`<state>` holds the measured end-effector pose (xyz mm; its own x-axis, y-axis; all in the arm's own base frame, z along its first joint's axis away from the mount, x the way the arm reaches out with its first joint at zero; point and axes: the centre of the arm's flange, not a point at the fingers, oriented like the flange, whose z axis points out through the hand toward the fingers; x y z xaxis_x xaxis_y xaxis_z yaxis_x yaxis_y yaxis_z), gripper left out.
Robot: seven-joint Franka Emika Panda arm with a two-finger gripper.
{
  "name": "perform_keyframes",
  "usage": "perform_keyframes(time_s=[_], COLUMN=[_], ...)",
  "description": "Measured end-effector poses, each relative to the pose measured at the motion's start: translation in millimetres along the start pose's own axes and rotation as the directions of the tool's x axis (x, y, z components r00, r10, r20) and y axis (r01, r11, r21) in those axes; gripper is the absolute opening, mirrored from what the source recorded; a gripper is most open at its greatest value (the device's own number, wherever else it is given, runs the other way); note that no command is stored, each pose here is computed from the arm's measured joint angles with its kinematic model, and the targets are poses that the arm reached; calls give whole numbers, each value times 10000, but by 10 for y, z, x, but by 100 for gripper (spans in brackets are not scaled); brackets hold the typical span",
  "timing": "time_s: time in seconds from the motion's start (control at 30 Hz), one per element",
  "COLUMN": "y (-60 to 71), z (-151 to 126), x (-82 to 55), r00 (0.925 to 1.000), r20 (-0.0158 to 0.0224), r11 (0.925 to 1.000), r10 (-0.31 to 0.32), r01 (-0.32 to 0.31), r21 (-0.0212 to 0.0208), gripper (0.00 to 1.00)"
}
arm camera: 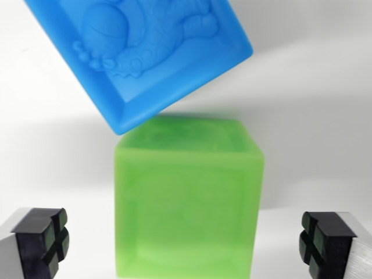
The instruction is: Stack cube
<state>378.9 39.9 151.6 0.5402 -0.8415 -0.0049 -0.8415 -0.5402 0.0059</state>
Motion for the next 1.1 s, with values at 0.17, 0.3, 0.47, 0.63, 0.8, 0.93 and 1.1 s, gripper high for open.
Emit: perform_keyframes(time_s=[0.17, 0.3, 0.47, 0.63, 0.8, 0.93, 1.1], y=[1, -3, -2, -4, -5, -6, -6], z=[150, 244, 333, 369, 369, 368, 368], x=[0, 2, 2, 3, 3, 3, 3], r00=[10000, 10000, 10000, 10000, 10000, 10000, 10000], r20=[3, -13, -11, -16, -20, -21, -21], r11=[10000, 10000, 10000, 10000, 10000, 10000, 10000], r10=[1, -4, -4, -4, -5, -5, -6], r01=[-1, 4, 4, 4, 5, 5, 6], r21=[-9, 14, 9, 17, 24, 24, 25], gripper=[100, 100, 100, 0, 0, 0, 0])
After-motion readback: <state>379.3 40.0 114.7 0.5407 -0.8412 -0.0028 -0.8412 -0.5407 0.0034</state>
